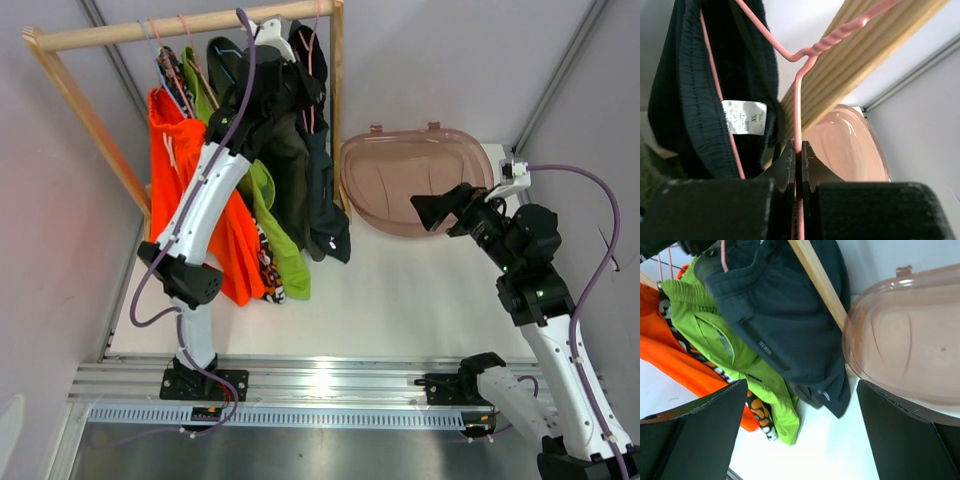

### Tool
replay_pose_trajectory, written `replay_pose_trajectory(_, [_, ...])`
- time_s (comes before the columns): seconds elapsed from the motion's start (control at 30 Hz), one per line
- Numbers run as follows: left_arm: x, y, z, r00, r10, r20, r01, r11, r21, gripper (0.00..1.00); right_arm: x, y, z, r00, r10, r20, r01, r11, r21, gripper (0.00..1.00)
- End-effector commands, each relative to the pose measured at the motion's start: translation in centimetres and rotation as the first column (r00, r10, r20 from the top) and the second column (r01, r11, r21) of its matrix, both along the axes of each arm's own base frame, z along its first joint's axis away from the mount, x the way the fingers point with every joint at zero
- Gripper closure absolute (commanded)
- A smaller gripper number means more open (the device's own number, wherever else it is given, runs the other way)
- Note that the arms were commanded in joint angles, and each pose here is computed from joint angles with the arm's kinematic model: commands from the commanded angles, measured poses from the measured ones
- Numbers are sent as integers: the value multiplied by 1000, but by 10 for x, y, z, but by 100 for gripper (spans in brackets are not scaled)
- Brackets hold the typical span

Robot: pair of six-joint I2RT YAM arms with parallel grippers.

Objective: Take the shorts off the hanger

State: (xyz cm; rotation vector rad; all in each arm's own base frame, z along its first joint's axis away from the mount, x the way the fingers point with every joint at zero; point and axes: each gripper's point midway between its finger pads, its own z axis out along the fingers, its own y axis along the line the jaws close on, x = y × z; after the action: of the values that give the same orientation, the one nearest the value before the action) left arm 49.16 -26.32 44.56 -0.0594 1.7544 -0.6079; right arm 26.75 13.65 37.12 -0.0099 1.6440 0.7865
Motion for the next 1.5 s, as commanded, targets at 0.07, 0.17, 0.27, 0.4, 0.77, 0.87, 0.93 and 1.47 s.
replay_pose_trajectory(0.07, [-69, 14, 106, 978, -81, 191, 109, 984, -141, 100, 2, 21, 60, 988, 83, 127, -96, 991, 96, 1])
replay_pose_trajectory(0.17, [-85, 16, 116, 978, -95, 188, 129, 975, -180, 100, 5, 43, 72, 980, 144, 140, -157, 984, 82, 1])
replay_pose_trajectory(0.27, [-99, 15, 128, 970, -130, 208, 174, 962, -209, 100, 10, 68, 79, 975, 185, 126, -192, 981, 39, 1])
replay_pose_trajectory(0.4, [-104, 16, 128, 971, -135, 197, 179, 958, -223, 100, 14, 91, 80, 970, 225, 97, -226, 974, 4, 1])
replay_pose_trajectory(0.77, [-106, 12, 101, 982, -124, 144, 158, 954, -256, 100, -30, 177, 65, 938, 341, 66, -338, 940, -50, 1])
replay_pose_trajectory(0.87, [-106, 11, 101, 982, -124, 139, 158, 952, -264, 100, -41, 200, 59, 933, 354, 64, -349, 934, -76, 0])
replay_pose_trajectory(0.93, [-109, 10, 103, 982, -129, 135, 163, 946, -281, 100, -43, 209, 57, 938, 340, 66, -334, 939, -87, 1])
replay_pose_trajectory(1.47, [-157, 24, 118, 975, -155, 163, 203, 917, -344, 100, -3, 228, 17, 994, 92, 61, -79, 978, -191, 9])
